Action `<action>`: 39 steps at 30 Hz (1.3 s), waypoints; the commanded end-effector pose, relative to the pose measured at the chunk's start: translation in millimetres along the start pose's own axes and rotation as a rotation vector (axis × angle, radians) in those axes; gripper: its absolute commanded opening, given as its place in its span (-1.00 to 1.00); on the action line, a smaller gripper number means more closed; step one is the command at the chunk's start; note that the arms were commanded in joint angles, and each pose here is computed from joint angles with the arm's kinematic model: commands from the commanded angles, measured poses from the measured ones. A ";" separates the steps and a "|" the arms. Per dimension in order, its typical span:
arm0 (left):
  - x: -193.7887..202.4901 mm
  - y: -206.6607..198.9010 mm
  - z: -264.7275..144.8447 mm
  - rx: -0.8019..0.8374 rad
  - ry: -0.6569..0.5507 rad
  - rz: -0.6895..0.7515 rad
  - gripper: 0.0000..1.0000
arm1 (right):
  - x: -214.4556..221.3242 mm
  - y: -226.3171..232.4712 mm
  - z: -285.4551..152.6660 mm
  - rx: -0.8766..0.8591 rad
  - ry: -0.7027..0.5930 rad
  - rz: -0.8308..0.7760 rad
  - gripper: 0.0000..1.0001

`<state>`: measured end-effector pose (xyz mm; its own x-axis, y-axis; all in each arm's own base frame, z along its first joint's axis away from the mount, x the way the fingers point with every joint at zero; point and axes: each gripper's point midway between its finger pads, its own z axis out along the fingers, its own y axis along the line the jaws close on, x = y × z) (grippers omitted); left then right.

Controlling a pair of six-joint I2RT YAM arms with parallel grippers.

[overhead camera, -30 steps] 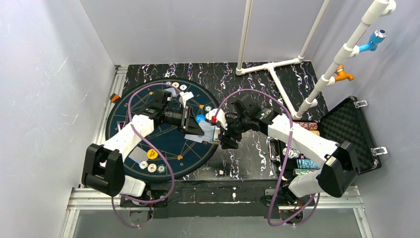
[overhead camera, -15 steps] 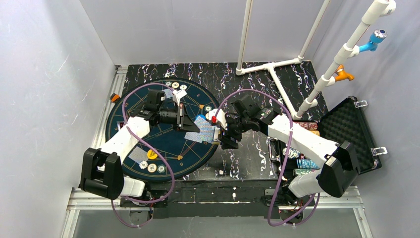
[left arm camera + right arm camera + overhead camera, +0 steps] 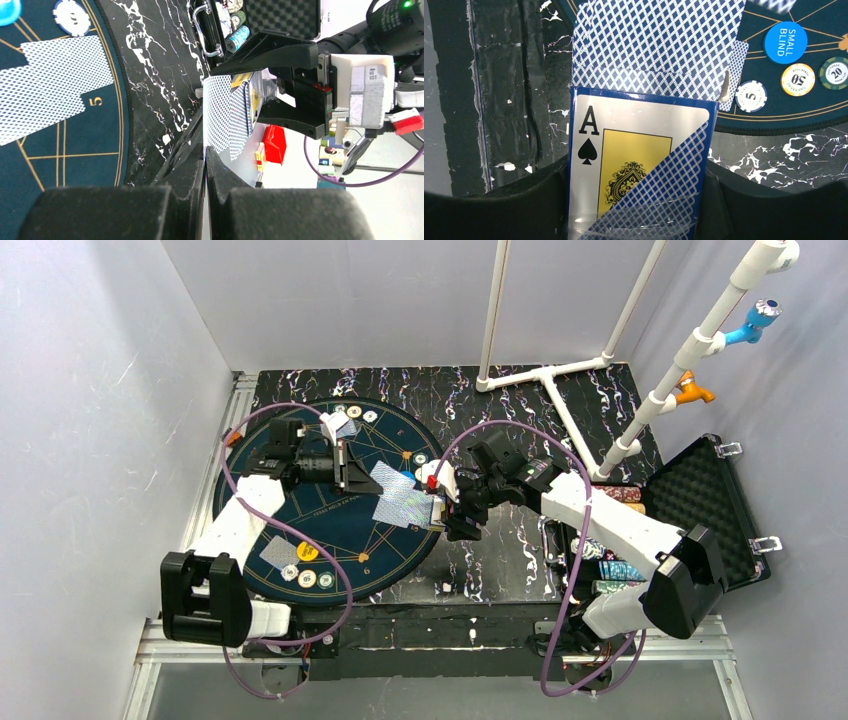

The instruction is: Distribute texas hold em gaming equipment

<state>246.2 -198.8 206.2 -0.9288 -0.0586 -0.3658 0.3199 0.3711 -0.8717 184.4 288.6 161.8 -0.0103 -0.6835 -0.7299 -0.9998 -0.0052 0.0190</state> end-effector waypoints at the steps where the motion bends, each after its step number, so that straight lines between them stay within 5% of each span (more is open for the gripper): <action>1: -6.6 -17.0 -26.4 0.024 -0.030 0.091 -1.00 | -23.6 -0.1 -7.1 0.010 -0.078 -0.068 -0.97; 10: 2.4 20.8 -94.3 -0.119 0.004 0.106 -1.00 | -24.5 -1.1 -6.7 0.008 -0.077 -0.063 -0.97; 23: 36.8 139.3 -221.4 -0.437 0.044 0.150 -1.00 | -22.3 -1.2 -1.7 -0.005 -0.074 -0.057 -0.97; 39: 46.6 240.6 -270.3 -0.599 0.145 0.188 -1.00 | -19.7 -0.2 -2.2 -0.007 -0.064 -0.054 -0.97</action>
<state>223.2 117.4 80.4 -0.9099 0.1198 -0.3972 0.3285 0.7928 -0.5133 183.7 289.7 162.3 -0.0024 -0.6789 -0.7342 -0.9997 -0.0157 0.0178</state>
